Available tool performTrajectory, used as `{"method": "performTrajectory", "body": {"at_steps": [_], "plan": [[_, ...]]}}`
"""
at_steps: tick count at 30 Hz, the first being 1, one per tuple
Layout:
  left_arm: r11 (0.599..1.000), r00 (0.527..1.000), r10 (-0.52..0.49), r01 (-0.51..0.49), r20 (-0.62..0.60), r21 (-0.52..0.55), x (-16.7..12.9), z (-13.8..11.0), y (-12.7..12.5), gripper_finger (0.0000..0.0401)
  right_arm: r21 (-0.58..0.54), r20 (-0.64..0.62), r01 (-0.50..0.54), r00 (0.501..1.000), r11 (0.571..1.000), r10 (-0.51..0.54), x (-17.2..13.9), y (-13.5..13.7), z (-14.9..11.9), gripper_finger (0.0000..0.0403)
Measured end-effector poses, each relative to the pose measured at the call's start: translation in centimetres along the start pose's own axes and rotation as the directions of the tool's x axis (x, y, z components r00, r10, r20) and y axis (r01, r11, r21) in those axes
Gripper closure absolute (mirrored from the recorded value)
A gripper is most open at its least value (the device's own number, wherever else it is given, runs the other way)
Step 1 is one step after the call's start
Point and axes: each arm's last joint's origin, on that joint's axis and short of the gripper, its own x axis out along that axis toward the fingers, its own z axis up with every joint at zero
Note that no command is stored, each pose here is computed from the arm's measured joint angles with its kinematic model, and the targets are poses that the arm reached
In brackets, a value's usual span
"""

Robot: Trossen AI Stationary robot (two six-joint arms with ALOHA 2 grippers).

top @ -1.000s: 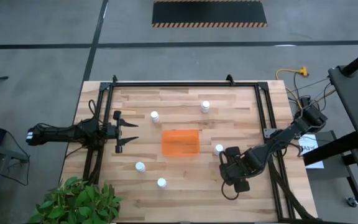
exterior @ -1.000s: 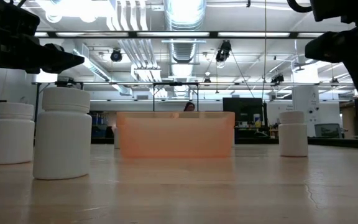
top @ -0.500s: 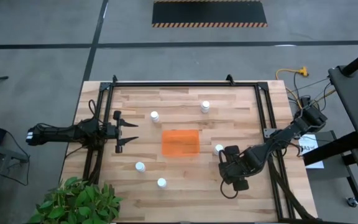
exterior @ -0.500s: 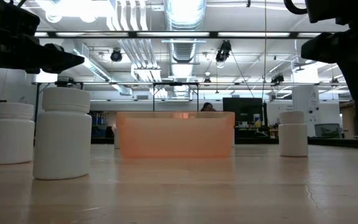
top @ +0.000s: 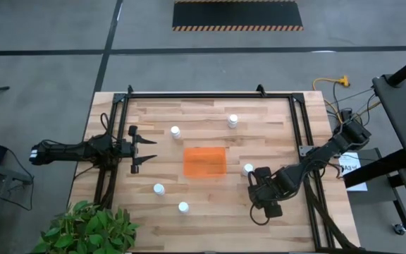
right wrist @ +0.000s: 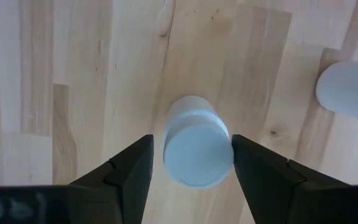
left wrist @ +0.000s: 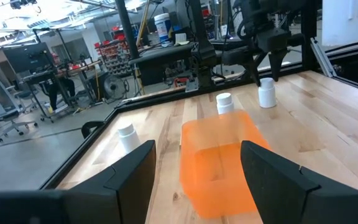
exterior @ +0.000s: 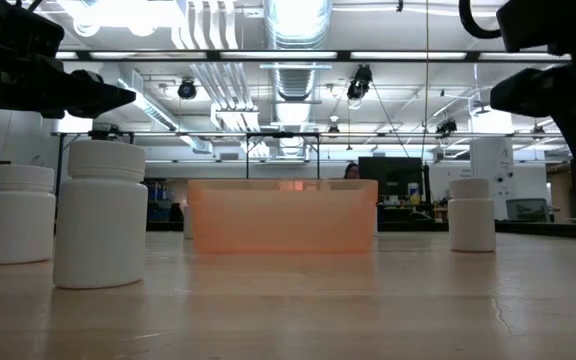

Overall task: Pick and place pill bottles into a basket
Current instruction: Put the white medicine bottle into the orange bin

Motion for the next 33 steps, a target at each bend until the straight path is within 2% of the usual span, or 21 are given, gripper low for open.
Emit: {"method": "performTrajectory", "body": {"at_steps": [11, 18, 23, 33], "plan": [[1.0, 1.0, 0.0, 0.0, 0.0, 0.0, 0.0, 0.0, 0.0, 0.0183, -0.003, 0.012, -0.011, 1.0, 1.0, 0.011, 0.7, -0.1, -0.2, 0.0199], [1.0, 1.0, 0.0, 0.0, 0.0, 0.0, 0.0, 0.0, 0.0, 0.0183, -0.013, 0.014, -0.013, 1.0, 1.0, 0.013, 0.6, 0.0, -0.1, 0.0256], [1.0, 1.0, 0.0, 0.0, 0.0, 0.0, 0.0, 0.0, 0.0, 0.0183, -0.038, 0.035, -0.021, 0.999, 0.999, 0.023, 0.0, -0.2, 0.5, 0.0257], [1.0, 1.0, 0.0, 0.0, 0.0, 0.0, 0.0, 0.0, 0.0, 0.0183, 0.031, 0.061, -0.055, 0.997, 0.998, 0.053, -2.5, -3.8, 3.3, 0.0257]]}}
